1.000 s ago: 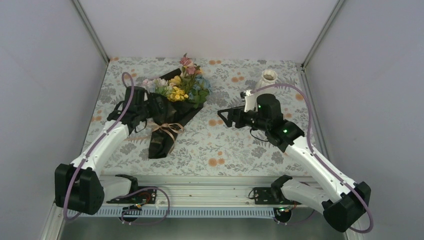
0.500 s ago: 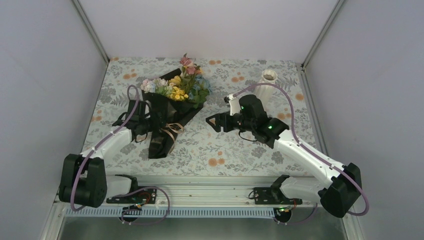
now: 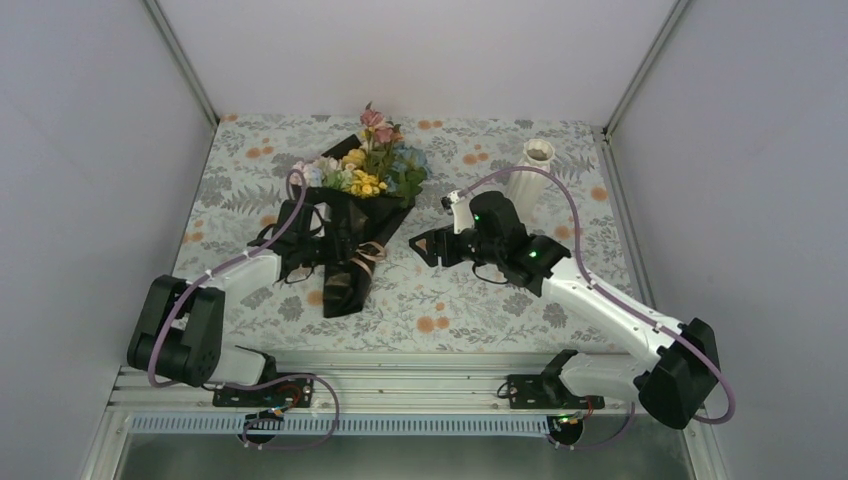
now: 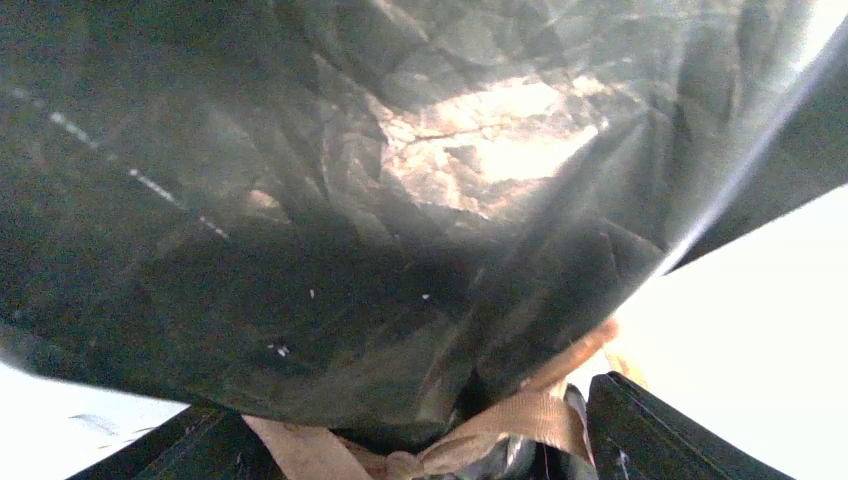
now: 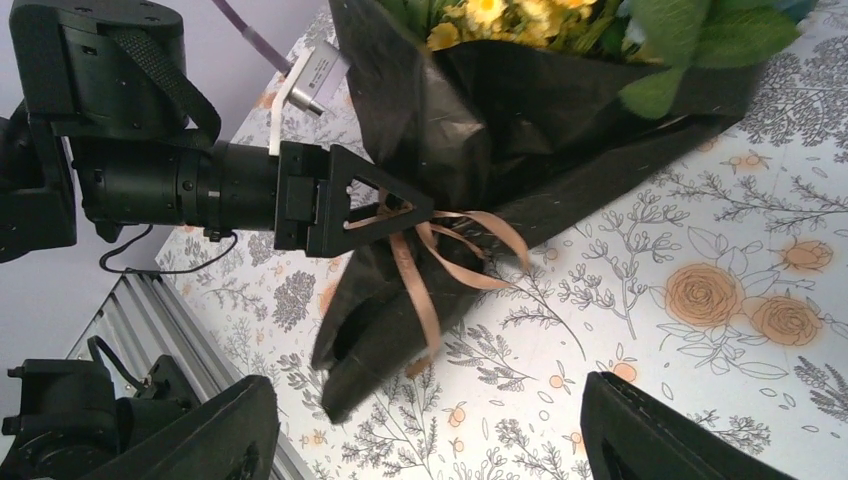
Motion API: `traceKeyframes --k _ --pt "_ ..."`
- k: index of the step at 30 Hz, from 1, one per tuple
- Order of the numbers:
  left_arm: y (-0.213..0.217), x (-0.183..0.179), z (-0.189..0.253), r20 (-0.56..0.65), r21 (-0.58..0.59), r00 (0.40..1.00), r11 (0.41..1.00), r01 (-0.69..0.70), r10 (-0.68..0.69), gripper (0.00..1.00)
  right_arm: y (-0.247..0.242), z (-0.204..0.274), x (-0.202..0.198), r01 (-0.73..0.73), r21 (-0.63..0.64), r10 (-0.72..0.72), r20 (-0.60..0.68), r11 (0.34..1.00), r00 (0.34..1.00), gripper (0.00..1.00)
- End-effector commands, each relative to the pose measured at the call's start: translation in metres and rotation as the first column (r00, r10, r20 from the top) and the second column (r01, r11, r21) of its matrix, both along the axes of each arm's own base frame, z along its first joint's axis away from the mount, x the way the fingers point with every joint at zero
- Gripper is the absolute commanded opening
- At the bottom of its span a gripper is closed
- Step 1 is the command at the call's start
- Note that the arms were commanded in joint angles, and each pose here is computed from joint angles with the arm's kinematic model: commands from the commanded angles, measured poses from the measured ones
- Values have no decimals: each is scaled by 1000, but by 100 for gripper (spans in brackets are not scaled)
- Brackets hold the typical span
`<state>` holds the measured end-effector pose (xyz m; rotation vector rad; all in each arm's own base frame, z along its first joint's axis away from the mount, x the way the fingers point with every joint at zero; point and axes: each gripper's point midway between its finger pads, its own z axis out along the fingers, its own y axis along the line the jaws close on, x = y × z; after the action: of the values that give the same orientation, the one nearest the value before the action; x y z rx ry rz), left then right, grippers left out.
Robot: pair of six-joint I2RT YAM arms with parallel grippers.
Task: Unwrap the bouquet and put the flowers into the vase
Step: Move the fake flower at the center of the board.
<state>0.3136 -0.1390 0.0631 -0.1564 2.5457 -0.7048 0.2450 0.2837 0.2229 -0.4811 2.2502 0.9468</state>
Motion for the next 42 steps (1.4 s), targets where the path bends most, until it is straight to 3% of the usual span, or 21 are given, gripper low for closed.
traceKeyframes --k 1,8,13,16,19,27,42 --pt "-32 1 11 39 -124 996 989 83 -78 77 10 3 -3 -29 4 29 25 1000 999 75" --pt "-32 -1 36 102 -118 991 989 93 -81 78 29 -12 -3 -84 -5 84 68 996 994 62" --pt "-14 -1 73 196 -48 980 998 41 -31 90 40 -28 1 -101 -39 104 88 994 991 47" --pt "-1 0 93 242 14 970 1000 2 -5 99 48 -42 2 -126 -68 132 86 990 988 43" --pt "6 -4 118 292 48 956 999 -5 -9 100 54 -61 3 -134 -98 140 56 986 989 40" --pt "27 -18 173 436 156 899 987 -28 -43 100 59 -105 3 -150 -139 155 25 979 988 38" --pt "36 -27 169 447 255 888 967 -10 -109 100 72 -169 -6 -218 -243 227 11 945 974 37"
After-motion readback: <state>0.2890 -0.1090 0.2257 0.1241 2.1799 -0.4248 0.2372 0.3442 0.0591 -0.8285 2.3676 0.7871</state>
